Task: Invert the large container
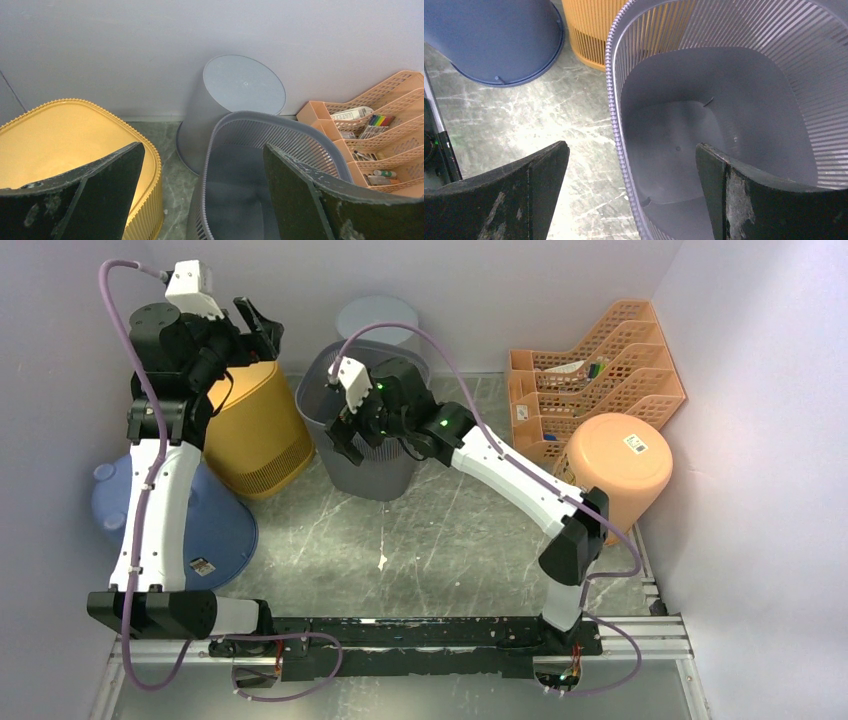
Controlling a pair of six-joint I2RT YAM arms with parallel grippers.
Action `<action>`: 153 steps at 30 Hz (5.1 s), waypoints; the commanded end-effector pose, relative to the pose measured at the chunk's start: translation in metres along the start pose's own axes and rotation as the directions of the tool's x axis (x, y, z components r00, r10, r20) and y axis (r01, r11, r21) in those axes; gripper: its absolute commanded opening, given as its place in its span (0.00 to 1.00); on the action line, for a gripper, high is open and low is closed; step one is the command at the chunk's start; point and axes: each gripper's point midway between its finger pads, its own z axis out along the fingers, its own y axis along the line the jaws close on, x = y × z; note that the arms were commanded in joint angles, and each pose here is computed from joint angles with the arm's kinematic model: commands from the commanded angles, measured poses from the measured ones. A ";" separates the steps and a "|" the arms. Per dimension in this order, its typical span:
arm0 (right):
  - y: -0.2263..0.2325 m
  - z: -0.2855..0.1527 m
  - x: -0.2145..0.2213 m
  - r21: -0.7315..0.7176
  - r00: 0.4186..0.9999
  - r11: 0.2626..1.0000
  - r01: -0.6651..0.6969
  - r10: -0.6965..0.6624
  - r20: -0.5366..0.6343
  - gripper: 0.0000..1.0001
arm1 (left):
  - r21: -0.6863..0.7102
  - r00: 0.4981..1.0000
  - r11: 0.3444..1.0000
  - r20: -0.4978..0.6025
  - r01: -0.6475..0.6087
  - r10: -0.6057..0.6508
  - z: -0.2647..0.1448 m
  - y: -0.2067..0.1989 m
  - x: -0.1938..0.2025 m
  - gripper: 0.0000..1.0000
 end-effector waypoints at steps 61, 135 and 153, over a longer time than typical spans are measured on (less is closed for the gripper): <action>0.084 -0.122 -0.076 -0.683 0.515 0.642 -0.348 0.740 0.432 0.00 | 0.083 0.980 0.994 0.195 -0.065 0.048 -0.075 -0.043 -0.113 0.97; -0.037 -0.040 0.110 -0.767 0.133 0.080 -0.637 0.991 -0.007 0.00 | -0.028 0.979 0.991 0.154 -0.132 0.135 -0.062 -0.024 -0.121 0.94; -0.080 -0.040 0.215 -0.615 0.115 0.093 -0.783 0.993 0.004 0.12 | -0.038 0.982 0.991 0.131 -0.131 0.135 -0.054 -0.020 -0.110 0.94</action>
